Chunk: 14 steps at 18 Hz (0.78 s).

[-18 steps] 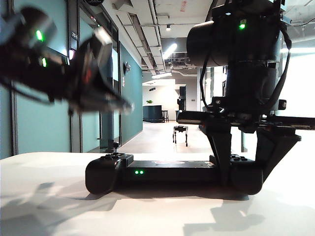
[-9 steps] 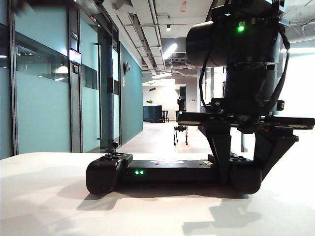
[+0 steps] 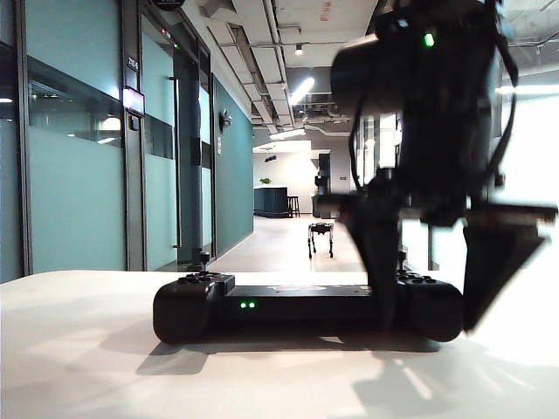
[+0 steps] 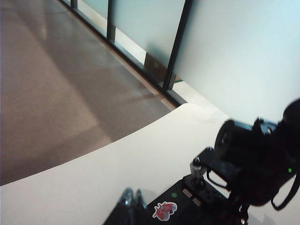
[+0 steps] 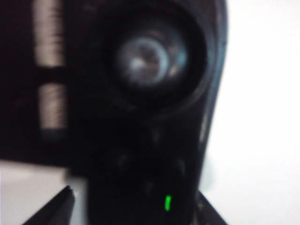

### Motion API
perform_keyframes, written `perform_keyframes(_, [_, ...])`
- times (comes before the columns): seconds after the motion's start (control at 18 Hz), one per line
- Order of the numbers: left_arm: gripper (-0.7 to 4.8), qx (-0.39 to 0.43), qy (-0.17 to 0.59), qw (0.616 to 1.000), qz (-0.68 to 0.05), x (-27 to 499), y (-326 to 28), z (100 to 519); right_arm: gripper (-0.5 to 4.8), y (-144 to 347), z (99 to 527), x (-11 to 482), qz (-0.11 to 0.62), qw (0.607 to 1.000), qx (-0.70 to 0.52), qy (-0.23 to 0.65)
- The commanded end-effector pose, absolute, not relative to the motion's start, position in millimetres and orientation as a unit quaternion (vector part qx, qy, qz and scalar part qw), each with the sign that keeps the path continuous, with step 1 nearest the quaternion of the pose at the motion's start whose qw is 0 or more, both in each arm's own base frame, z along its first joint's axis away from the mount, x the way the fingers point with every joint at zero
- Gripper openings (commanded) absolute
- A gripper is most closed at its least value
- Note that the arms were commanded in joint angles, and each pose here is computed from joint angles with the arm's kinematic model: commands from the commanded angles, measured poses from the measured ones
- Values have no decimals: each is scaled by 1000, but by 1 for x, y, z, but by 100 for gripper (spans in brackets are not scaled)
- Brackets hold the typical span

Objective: Push the left joystick on the remote control sitting on the white table forward to make the robot dog walk in a straight line until it approaches the door.

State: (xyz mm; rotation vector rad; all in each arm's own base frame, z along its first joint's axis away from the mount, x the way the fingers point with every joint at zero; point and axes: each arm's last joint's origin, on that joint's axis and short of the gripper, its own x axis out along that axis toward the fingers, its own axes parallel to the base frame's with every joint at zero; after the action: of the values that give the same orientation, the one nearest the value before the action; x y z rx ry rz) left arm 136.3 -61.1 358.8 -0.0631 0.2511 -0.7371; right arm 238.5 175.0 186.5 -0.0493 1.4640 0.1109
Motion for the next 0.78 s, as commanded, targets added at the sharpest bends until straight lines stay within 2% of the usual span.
perform_keyframes(0.06, [-5,-29,109,930,-350,122,-55,363,341,176,216,240,70,749,-33,658])
perform_keyframes(0.17, [-5,-29,102,933,-345,113,-52,365,332,175,241,237,86,766,-25,637])
perform_keyframes(0.22, [-5,-28,101,937,-332,108,-49,365,290,172,256,234,96,776,-21,623])
perform_keyframes(0.33, [-5,-27,110,941,-318,99,-45,364,78,163,284,222,114,801,-2,588])
perform_keyframes(0.39, [-5,-26,117,942,-313,95,-43,362,4,158,297,215,122,814,7,567])
perform_keyframes(0.61, [-5,-24,124,947,-295,84,-38,346,-7,135,339,191,130,885,-35,447])
perform_keyframes(0.78, [-5,-23,114,953,-280,81,-36,324,-7,127,352,182,145,924,-51,350])
